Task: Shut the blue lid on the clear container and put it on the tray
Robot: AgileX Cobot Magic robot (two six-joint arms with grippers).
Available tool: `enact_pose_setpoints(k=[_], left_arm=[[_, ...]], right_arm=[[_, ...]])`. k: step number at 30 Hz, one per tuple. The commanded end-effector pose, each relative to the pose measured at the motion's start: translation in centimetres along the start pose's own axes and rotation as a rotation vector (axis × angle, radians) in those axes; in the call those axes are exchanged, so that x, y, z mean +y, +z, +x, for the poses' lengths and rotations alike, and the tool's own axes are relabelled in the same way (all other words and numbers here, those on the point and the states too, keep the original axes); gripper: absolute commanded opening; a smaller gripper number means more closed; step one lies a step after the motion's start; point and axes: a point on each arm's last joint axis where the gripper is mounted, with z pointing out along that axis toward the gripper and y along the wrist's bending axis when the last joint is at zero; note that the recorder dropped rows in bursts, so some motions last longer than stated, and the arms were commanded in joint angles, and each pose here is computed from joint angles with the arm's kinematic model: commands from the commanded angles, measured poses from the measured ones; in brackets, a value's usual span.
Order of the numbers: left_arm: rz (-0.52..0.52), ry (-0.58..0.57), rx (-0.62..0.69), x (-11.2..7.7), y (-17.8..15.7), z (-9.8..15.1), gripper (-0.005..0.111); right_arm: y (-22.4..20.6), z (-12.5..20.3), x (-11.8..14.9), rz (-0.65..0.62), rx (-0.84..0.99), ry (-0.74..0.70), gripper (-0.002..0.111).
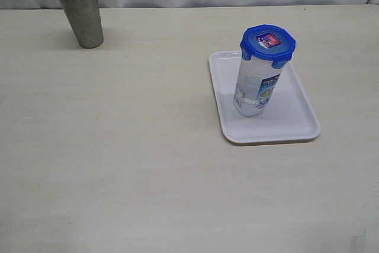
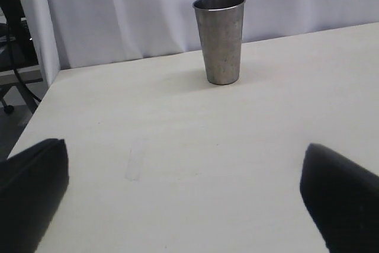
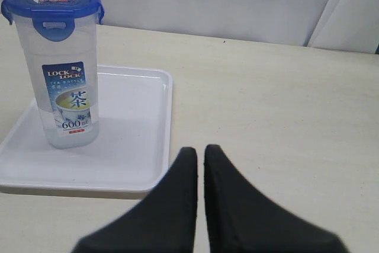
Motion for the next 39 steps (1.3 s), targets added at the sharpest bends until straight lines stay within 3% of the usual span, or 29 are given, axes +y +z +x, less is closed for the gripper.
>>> enact_pose_setpoints(k=[1, 7, 10, 35, 39], left_arm=[[-0.010, -0.004, 0.003, 0.07, 0.00, 0.09, 0.084], [-0.009, 0.040, 0.007, 0.07, 0.00, 0.12, 0.023], [-0.007, 0.035, 0.007, 0.05, 0.00, 0.12, 0.001], [-0.007, 0.033, 0.002, 0.05, 0.00, 0.08, 0.000], [0.007, -0.017, -0.010, -0.08, 0.00, -0.03, 0.000]], right_arm=[[-0.03, 0.05, -0.02, 0.004, -0.002, -0.004, 0.004], [-0.03, 0.05, -0.02, 0.004, -0.002, -0.004, 0.004], [-0.03, 0.05, -0.02, 0.004, -0.002, -0.004, 0.004], [-0.03, 0.05, -0.02, 0.004, -0.002, -0.004, 0.004], [-0.03, 0.05, -0.02, 0.004, -0.002, -0.004, 0.004]])
